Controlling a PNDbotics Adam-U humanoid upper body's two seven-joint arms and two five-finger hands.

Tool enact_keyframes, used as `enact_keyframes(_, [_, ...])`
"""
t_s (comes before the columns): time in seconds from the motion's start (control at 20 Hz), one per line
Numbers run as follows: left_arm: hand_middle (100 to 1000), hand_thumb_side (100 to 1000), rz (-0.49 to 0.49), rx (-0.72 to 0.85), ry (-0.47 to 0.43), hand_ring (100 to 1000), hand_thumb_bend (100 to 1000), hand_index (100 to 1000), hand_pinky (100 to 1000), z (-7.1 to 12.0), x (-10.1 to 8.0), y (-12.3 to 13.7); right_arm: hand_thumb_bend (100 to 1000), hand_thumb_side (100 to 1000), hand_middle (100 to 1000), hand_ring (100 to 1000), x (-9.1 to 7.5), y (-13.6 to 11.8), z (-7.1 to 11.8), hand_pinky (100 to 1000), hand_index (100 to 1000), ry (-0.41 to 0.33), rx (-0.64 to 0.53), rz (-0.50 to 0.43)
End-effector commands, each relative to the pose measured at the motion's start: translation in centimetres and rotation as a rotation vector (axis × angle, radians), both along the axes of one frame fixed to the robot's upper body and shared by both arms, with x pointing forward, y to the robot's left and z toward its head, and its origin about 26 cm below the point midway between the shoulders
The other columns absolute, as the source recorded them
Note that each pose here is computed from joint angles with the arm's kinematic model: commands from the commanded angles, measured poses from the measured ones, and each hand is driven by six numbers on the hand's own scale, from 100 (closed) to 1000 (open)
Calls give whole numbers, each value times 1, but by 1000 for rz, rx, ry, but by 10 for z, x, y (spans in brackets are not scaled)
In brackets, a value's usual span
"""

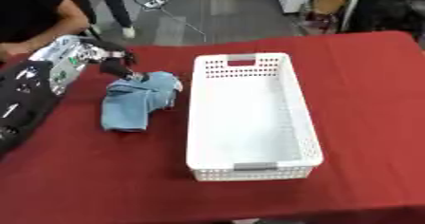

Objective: Pick up objects on the table and place them in the box.

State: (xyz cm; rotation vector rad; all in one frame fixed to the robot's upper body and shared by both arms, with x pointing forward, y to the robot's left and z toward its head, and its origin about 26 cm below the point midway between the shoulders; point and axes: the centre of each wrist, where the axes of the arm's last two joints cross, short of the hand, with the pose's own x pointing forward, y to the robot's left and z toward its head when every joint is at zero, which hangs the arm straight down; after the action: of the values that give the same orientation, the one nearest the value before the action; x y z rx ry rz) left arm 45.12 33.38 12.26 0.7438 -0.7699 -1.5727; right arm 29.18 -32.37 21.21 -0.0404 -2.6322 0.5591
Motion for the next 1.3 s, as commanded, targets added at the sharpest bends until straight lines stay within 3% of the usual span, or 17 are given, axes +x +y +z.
enact_keyframes(0.05, [851, 957, -3, 5, -15, 569, 557, 954, 539, 5, 2, 3, 100, 1000, 847, 878, -1, 1, 9, 846, 954, -30, -12, 11])
enact_keyframes(0.65, [849, 1000, -43, 15, 57, 575, 615, 946, 559, -20, -3, -1, 100, 1000, 847, 877, -1, 2, 11, 846, 954, -36, -10, 16])
enact_keyframes(1.05, [852, 1000, -47, 46, 130, 588, 658, 948, 575, -48, -10, -1, 100, 1000, 847, 877, 0, 3, 13, 846, 954, -45, -6, 22])
enact_keyframes(1.2, [859, 1000, -59, 64, 168, 649, 737, 952, 641, -56, -13, 0, 100, 1000, 847, 877, 0, 3, 13, 846, 954, -46, -6, 21])
enact_keyframes(1.25, [857, 1000, -67, 77, 187, 640, 722, 950, 631, -56, -14, 1, 100, 1000, 847, 877, 0, 3, 13, 846, 954, -46, -6, 20])
enact_keyframes(1.3, [852, 1000, -76, 97, 209, 684, 798, 949, 688, -56, -14, 1, 100, 1000, 847, 877, 0, 3, 13, 845, 954, -46, -6, 20])
